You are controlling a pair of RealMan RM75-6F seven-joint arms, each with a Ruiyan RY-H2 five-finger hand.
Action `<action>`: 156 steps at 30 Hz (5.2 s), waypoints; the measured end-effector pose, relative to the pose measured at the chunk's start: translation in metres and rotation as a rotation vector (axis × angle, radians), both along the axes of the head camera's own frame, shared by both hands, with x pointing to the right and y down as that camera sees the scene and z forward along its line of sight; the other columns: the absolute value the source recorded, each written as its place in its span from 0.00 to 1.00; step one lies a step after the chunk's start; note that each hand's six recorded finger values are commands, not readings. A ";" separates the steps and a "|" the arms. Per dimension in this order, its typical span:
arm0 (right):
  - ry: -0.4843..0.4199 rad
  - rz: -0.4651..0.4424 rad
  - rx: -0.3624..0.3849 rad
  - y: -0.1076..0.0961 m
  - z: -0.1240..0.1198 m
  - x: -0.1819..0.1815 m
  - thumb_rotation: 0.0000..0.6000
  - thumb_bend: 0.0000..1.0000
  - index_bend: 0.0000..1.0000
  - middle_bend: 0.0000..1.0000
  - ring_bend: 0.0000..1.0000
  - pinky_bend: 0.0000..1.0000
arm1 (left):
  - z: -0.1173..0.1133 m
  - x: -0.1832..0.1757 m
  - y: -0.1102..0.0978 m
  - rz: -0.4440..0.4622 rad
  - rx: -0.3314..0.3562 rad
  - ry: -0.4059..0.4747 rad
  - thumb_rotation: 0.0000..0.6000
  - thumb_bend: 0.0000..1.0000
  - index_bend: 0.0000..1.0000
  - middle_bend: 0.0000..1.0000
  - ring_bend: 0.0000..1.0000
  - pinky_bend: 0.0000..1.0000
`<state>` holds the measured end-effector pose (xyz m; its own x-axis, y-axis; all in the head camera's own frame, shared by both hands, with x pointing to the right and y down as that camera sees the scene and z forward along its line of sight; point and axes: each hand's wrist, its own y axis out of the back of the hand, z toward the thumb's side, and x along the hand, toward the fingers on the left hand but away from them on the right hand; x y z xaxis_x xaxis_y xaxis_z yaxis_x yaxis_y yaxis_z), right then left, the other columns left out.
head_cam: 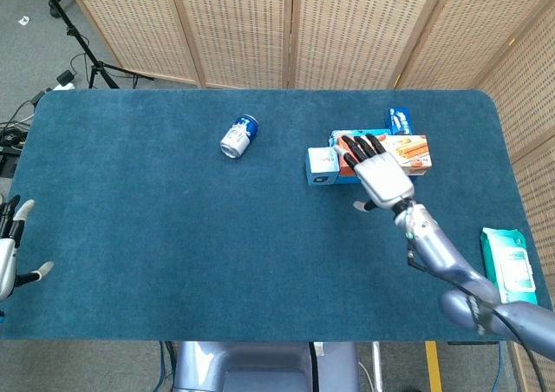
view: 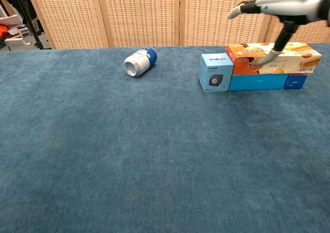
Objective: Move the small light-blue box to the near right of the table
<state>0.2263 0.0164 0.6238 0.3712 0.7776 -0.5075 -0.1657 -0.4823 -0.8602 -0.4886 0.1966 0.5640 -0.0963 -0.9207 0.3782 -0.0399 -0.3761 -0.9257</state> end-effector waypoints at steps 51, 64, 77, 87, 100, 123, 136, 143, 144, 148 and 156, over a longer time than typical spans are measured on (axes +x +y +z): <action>0.127 -0.108 0.177 -0.043 0.085 -0.093 1.00 0.41 0.18 0.47 0.04 0.00 | 0.008 -0.015 -0.010 -0.077 -0.018 -0.013 1.00 0.00 0.00 0.00 0.00 0.00; -0.079 -0.170 0.202 -0.014 -0.001 -0.080 1.00 0.48 0.18 0.47 0.05 0.00 | -0.006 -0.005 -0.001 -0.022 0.008 0.032 1.00 0.00 0.00 0.00 0.00 0.00; 0.080 -0.159 0.106 0.107 -0.036 0.057 1.00 0.67 0.19 0.45 0.10 0.05 | -0.012 0.002 0.005 0.018 0.016 0.061 1.00 0.00 0.00 0.00 0.00 0.00; 0.127 -0.104 0.044 0.149 -0.009 0.064 1.00 0.76 0.24 0.43 0.12 0.07 | -0.016 0.003 0.009 0.026 0.024 0.071 1.00 0.00 0.00 0.00 0.00 0.00; 0.082 0.006 -0.112 0.157 0.008 0.043 1.00 0.16 0.00 0.00 0.00 0.07 | -0.020 -0.001 0.008 0.013 0.030 0.081 1.00 0.00 0.00 0.00 0.00 0.00; -0.122 -0.028 -0.274 0.153 0.001 0.067 1.00 0.20 0.00 0.00 0.00 0.07 | -0.018 0.001 0.010 0.018 0.026 0.071 1.00 0.00 0.00 0.00 0.00 0.00; -0.089 -0.071 -0.236 0.139 0.035 0.062 1.00 0.57 0.26 0.37 0.29 0.31 | -0.018 -0.003 0.008 -0.002 0.036 0.061 1.00 0.00 0.00 0.00 0.00 0.00; -0.150 -0.024 -0.209 0.136 0.036 0.059 1.00 0.68 0.42 0.52 0.46 0.36 | -0.017 -0.004 0.008 -0.005 0.034 0.056 1.00 0.00 0.00 0.00 0.00 0.00; -0.163 -0.017 -0.212 0.136 0.035 0.058 1.00 0.69 0.42 0.52 0.46 0.36 | -0.017 -0.004 0.008 -0.004 0.033 0.056 1.00 0.00 0.00 0.00 0.00 0.00; -0.237 0.031 -0.249 0.134 0.026 0.055 1.00 0.74 0.41 0.52 0.46 0.36 | -0.017 -0.003 0.008 -0.002 0.032 0.055 1.00 0.00 0.00 0.00 0.00 0.00; -0.393 0.198 -0.497 0.128 0.005 0.051 1.00 0.78 0.42 0.52 0.46 0.36 | -0.016 -0.002 0.008 0.003 0.026 0.054 1.00 0.00 0.00 0.00 0.00 0.00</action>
<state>0.2772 0.1443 0.6293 0.4759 0.5585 -0.6794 0.2476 -0.8263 -0.5059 -0.4907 0.2051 0.5484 -0.0736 -0.9307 0.3583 -0.0885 -0.3517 -0.9319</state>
